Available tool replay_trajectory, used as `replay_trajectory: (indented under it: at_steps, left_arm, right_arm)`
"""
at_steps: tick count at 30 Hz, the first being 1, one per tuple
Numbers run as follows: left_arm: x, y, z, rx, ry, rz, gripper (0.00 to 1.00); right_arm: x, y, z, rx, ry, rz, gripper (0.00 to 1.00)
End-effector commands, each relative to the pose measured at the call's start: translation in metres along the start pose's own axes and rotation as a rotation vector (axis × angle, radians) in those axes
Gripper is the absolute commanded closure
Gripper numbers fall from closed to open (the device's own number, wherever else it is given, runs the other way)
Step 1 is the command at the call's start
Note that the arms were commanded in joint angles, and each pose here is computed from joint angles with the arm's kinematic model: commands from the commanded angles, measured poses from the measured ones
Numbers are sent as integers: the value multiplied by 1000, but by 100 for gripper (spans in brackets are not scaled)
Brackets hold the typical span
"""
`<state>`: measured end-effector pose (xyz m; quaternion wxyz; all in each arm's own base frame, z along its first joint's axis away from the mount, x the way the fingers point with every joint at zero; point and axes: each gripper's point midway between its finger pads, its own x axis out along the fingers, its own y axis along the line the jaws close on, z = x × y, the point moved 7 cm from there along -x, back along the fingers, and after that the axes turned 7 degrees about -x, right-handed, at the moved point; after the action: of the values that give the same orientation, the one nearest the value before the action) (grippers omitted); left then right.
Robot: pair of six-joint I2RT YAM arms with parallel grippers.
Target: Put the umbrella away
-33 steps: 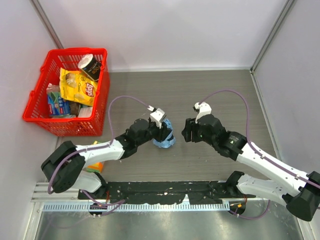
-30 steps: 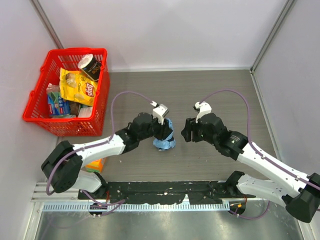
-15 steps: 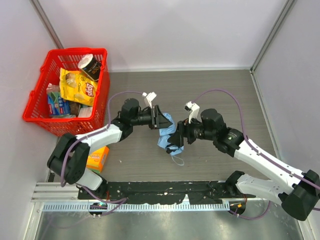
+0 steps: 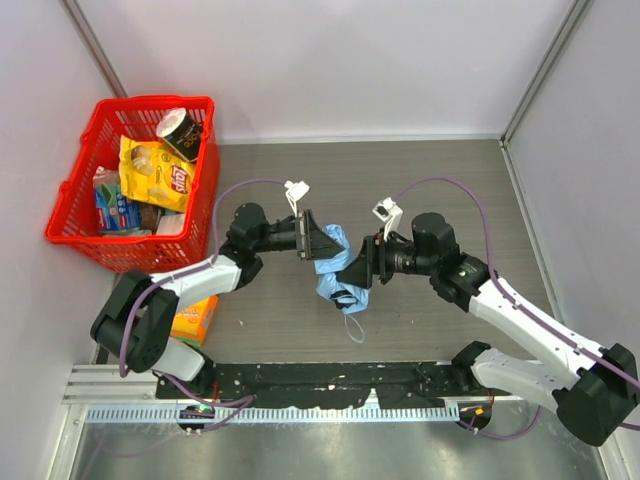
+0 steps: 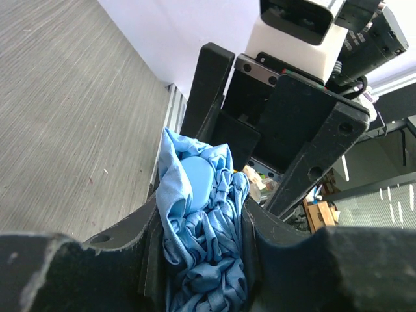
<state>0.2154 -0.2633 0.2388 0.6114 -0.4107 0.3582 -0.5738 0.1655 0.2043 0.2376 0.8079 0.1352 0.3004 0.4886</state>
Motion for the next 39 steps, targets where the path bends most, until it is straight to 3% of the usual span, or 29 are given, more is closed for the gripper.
replay_trajectory:
  at_steps: [1,3,7,12,14,17,18,19,31,35,39]
  left_arm:
    - [2,-43,10,141,27,-138,100]
    - [2,-48,12,149,16,-144,98]
    - [-1,-57,14,171,-16,-142,84]
    - [-7,-70,14,207,-40,-137,65]
    - [-10,-76,15,219,-58,-132,55]
    - [-20,-83,20,247,-98,-119,42]
    - [-24,-85,23,253,-117,-104,10]
    - [-28,-86,27,262,-136,-87,1]
    - [-91,-67,60,204,-437,221,0]
    - [-100,-68,56,205,-455,254,0]
    - [-100,-70,51,189,-428,236,0]
  right_arm:
    - [11,15,11,54,-58,215,37]
    - [15,14,8,69,-63,239,49]
    - [18,15,9,67,-72,274,71]
    - [21,19,9,89,-112,374,86]
    - [23,17,4,93,-96,377,97]
    - [21,17,-4,79,-71,400,99]
    - [20,18,-5,79,-66,406,99]
    - [18,20,-7,72,-56,423,99]
    - [13,11,-16,77,-59,343,99]
    - [21,-21,-9,132,-94,131,99]
    - [29,-60,7,243,-131,26,99]
